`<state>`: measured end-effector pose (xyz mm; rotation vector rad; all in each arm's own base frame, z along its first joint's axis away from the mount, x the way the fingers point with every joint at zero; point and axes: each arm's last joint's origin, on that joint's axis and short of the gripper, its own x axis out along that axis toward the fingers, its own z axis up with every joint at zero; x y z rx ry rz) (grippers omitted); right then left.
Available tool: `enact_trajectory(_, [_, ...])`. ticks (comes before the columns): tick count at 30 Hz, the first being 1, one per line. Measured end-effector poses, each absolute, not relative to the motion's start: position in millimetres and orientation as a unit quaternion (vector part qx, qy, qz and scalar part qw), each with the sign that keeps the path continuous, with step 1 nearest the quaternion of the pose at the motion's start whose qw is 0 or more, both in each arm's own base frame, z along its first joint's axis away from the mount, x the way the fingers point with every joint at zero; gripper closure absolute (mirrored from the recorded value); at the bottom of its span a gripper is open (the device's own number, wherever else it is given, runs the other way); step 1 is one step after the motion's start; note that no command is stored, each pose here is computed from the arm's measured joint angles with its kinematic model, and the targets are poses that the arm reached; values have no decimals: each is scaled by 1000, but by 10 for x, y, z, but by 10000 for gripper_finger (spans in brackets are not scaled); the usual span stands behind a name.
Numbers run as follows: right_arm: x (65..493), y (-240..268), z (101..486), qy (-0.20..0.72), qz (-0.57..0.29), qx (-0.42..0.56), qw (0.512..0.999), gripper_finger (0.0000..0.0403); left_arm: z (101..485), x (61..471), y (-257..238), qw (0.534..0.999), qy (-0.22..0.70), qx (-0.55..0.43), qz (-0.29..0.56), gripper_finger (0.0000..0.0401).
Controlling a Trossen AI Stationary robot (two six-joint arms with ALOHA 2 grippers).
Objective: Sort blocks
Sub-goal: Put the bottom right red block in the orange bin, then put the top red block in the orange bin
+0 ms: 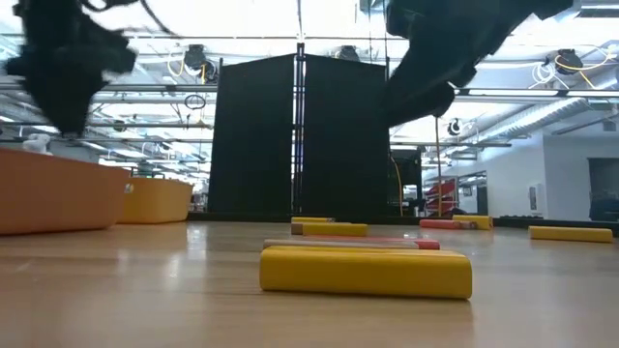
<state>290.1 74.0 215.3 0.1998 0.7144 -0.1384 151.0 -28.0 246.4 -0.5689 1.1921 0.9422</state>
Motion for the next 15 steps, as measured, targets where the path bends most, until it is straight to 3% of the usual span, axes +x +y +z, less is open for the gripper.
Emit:
enact_trajectory(4, [2825,837,2055,357,-62,85,928,126,2604,1886,-277,840,351,-150,385,187])
enact_trajectory(7, [2796,883,2019,337,-89,74,934,126,2861,2265,-219,917,229,-55,322,187])
enact_trajectory(11, [2854,826,2080,296,-111,36,948,126,3016,2586,-142,969,143,11,202,187])
enact_trajectory(15, [2925,569,2087,295,-139,38,944,129,2806,2741,14,978,60,88,179,186])
